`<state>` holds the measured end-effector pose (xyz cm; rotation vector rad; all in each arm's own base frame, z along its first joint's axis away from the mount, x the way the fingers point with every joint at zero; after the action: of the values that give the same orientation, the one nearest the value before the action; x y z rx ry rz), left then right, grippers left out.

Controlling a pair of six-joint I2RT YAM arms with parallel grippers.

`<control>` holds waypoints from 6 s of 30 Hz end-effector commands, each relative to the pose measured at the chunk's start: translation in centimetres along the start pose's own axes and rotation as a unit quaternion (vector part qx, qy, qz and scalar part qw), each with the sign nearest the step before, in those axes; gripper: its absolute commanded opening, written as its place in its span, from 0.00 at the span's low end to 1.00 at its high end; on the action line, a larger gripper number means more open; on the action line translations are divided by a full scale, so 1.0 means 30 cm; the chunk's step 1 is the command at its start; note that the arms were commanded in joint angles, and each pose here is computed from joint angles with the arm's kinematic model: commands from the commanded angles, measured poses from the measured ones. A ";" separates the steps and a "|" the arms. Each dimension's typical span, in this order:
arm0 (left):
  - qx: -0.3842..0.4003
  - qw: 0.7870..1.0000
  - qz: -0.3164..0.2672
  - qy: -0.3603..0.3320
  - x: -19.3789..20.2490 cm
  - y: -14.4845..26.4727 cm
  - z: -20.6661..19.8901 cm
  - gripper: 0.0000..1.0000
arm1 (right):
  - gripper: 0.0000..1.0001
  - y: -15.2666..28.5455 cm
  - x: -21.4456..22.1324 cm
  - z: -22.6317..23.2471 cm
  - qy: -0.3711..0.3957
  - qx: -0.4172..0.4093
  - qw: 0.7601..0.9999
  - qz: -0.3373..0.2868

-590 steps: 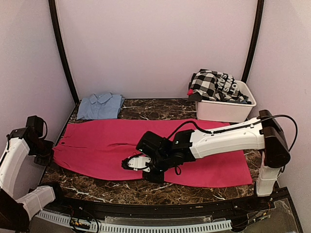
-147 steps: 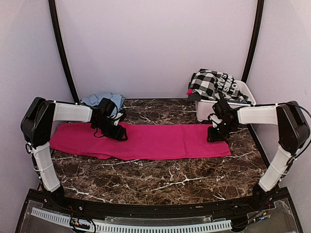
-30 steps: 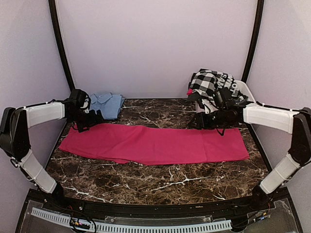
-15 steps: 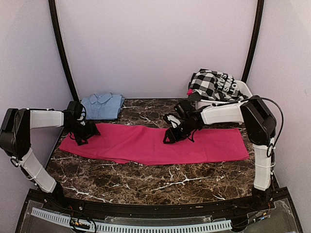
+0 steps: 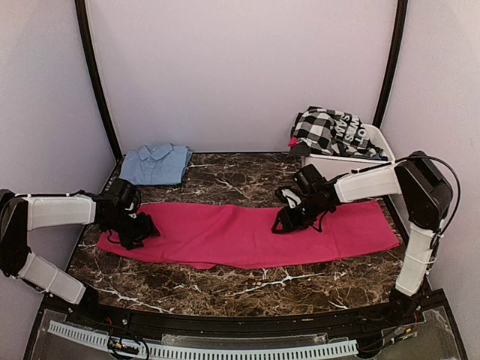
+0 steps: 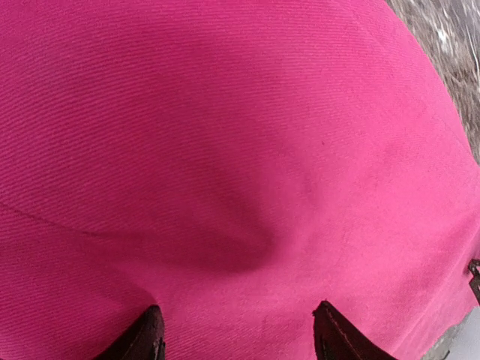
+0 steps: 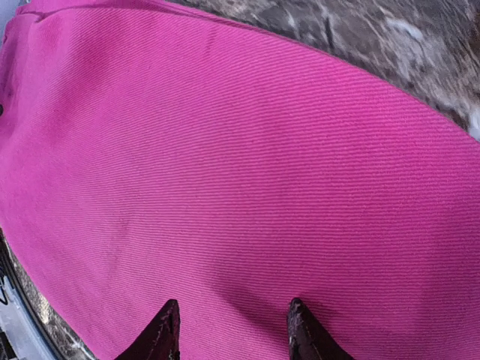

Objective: Fold and stack the mixed laundry pile
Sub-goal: Smooth out the rectangle-folded trousers at the center of the board.

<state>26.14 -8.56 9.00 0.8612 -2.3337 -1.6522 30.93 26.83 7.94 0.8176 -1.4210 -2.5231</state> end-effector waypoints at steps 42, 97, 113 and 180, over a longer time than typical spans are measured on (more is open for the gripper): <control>-0.079 0.976 -0.112 0.167 -0.542 0.033 0.182 0.59 | 0.45 -0.263 -0.409 0.339 0.272 -0.097 0.957 -0.024; -0.051 0.977 -0.159 0.136 -0.514 0.197 0.150 0.00 | 0.00 -0.156 -0.430 0.347 0.259 -0.091 0.960 -0.053; -0.046 0.973 -0.179 0.134 -0.582 0.137 0.144 0.00 | 0.00 -0.203 -0.498 0.298 0.245 -0.065 0.964 -0.078; -0.066 0.618 -0.015 -0.784 0.608 -0.092 -0.380 0.37 | 0.32 -0.222 -0.058 0.247 0.162 -0.130 0.977 0.046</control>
<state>15.90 -29.40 7.81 -1.2700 -2.7833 -2.9992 29.49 37.69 7.53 1.0679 -0.9331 -2.3172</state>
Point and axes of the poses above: each gripper's point midway between its finger pads, its own y axis back along the fingers, its own z axis along the line the jaws close on, x = y × z, the point moved 6 cm from there along y, back along the fingers, and after that the axes turned 2 degrees about y, right-handed, at the moved point
